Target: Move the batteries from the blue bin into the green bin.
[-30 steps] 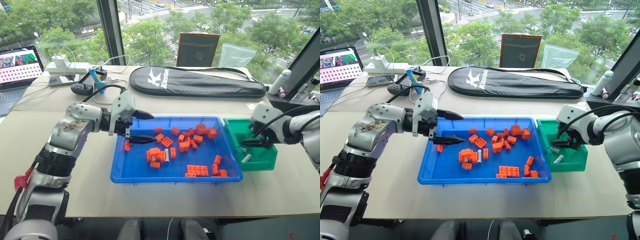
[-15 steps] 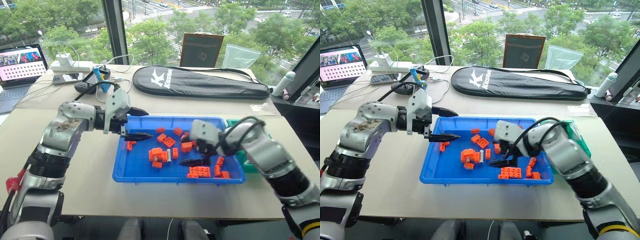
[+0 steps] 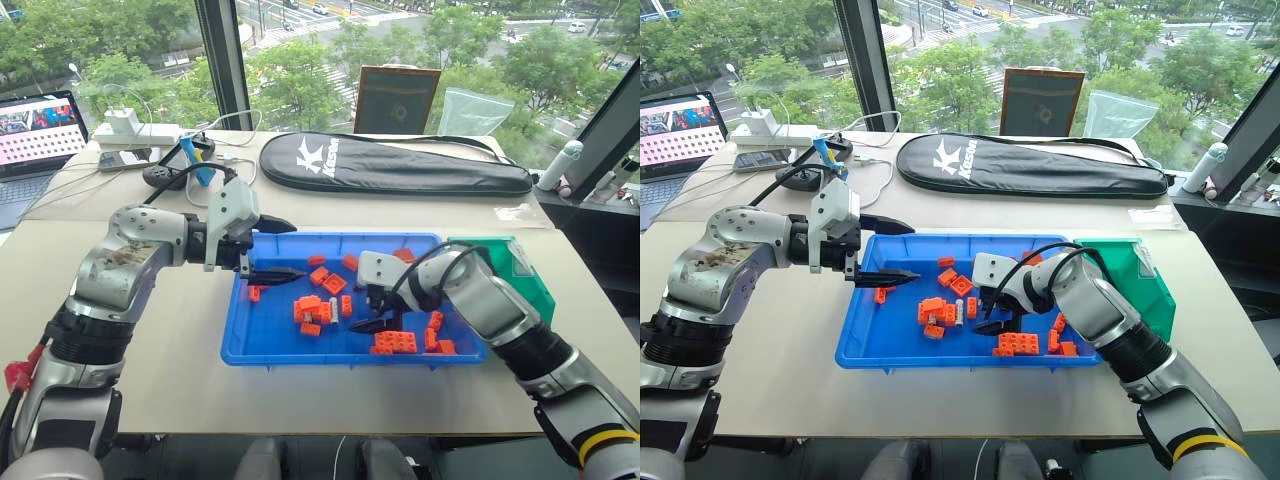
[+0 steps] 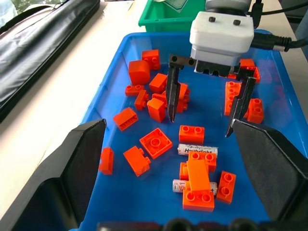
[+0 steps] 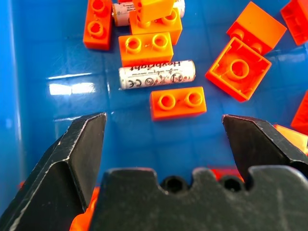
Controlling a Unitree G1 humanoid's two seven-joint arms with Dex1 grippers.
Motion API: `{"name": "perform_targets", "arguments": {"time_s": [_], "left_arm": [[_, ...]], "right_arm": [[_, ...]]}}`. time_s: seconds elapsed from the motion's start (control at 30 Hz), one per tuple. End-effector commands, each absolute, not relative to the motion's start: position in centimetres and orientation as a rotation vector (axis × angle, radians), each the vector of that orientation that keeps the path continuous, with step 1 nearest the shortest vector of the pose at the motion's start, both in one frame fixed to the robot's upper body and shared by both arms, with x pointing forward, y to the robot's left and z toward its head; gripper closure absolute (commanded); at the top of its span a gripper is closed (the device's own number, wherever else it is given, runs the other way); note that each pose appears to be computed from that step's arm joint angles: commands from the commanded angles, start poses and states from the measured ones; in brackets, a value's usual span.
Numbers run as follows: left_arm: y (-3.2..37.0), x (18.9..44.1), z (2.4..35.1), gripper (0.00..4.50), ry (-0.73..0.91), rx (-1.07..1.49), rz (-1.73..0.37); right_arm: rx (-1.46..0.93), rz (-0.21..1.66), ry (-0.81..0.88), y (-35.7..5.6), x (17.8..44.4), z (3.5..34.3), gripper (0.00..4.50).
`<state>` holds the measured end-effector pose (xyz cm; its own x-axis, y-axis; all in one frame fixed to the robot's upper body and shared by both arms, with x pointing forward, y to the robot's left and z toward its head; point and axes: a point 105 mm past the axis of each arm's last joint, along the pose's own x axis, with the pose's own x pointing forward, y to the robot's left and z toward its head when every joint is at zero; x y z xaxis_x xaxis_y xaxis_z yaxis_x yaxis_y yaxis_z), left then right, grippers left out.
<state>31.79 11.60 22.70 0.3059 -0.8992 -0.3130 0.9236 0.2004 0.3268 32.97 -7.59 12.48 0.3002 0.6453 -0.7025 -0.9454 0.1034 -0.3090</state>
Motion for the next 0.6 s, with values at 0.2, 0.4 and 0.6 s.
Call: {"name": "perform_targets", "arguments": {"time_s": [0.2, 0.4, 0.6], "left_arm": [[11.7, 31.4, 23.6, 0.0, 0.014, 0.514, -1.265], [11.7, 31.4, 23.6, 0.0, 0.011, 0.509, -1.267], [11.5, 31.5, 23.5, 0.0, 0.01, 0.506, -1.275]], "right_arm": [[-0.832, 1.26, 0.402, -6.2, 33.1, 12.9, 0.53], [-0.822, 1.245, 0.402, -6.5, 33.3, 13.0, 2.4], [-0.867, 1.209, 0.366, -9.1, 33.0, 16.9, 3.05]]}}
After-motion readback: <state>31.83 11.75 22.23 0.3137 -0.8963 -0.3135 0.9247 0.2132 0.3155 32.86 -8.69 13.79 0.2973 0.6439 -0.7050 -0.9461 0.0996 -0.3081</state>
